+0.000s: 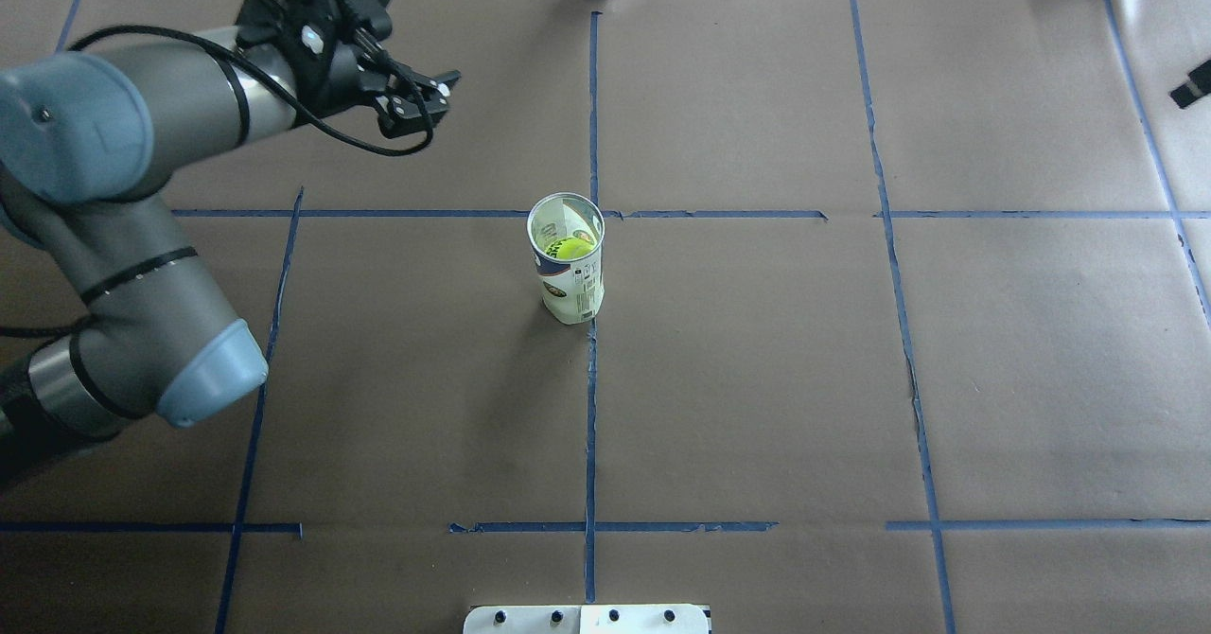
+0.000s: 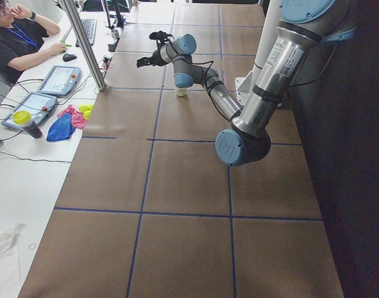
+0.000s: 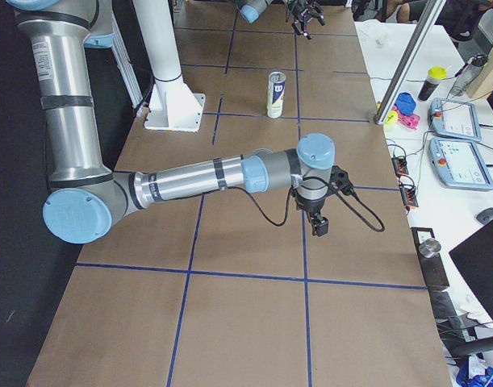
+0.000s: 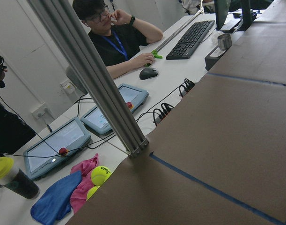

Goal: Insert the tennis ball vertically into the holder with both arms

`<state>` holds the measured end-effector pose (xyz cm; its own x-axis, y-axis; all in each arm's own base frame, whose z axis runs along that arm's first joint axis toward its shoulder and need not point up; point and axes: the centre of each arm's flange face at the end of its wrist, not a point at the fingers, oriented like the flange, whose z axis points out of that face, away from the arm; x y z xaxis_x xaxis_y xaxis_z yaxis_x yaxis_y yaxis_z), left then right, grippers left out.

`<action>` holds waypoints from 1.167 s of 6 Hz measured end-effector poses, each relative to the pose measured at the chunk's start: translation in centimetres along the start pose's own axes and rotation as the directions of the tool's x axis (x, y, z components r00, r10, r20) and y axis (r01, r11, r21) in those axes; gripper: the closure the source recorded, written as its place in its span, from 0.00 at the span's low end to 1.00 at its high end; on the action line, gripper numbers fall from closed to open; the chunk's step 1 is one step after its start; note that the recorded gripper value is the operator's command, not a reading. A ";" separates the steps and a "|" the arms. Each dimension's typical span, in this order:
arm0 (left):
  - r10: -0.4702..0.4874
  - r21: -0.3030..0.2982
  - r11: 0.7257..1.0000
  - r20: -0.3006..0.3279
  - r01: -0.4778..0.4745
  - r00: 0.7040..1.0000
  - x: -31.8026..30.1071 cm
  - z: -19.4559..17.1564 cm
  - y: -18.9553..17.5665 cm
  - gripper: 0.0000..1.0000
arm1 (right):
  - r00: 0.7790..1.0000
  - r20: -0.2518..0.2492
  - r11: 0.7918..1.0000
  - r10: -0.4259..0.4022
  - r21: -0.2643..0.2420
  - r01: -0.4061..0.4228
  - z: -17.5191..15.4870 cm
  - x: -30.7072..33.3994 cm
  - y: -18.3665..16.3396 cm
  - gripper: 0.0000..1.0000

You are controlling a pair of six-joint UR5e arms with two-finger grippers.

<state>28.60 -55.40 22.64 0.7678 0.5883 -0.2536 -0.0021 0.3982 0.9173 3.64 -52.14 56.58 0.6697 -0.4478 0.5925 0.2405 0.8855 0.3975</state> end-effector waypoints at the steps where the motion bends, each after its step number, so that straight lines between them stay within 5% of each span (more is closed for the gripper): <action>1: -0.061 -0.169 0.983 0.057 0.070 0.997 -4.9 0.5 1.4 0.00 | 1.000 0.005 1.000 0.013 0.009 -0.013 1.1 1.8 5.0 0.01; 3: -0.203 -0.423 0.876 0.114 0.232 0.973 -14.2 -0.4 6.4 0.00 | 0.998 0.013 0.998 0.063 -0.001 -0.063 2.8 3.6 10.2 0.01; 5: -0.414 -0.608 0.694 0.098 0.384 0.905 -23.3 -2.4 17.4 0.00 | 0.992 0.029 0.992 0.123 -0.015 -0.123 3.5 4.5 12.2 0.02; 7: -0.482 -0.754 0.547 0.072 0.364 0.873 -27.7 -4.1 27.2 0.00 | 0.983 0.032 0.984 0.180 -0.019 -0.180 3.6 4.7 12.4 0.00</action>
<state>4.67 -57.95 53.37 0.7176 0.2714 -0.6414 -0.2049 0.9625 0.1780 7.25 -43.68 66.82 0.6791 -0.2846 0.6766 0.1293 0.9537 0.2714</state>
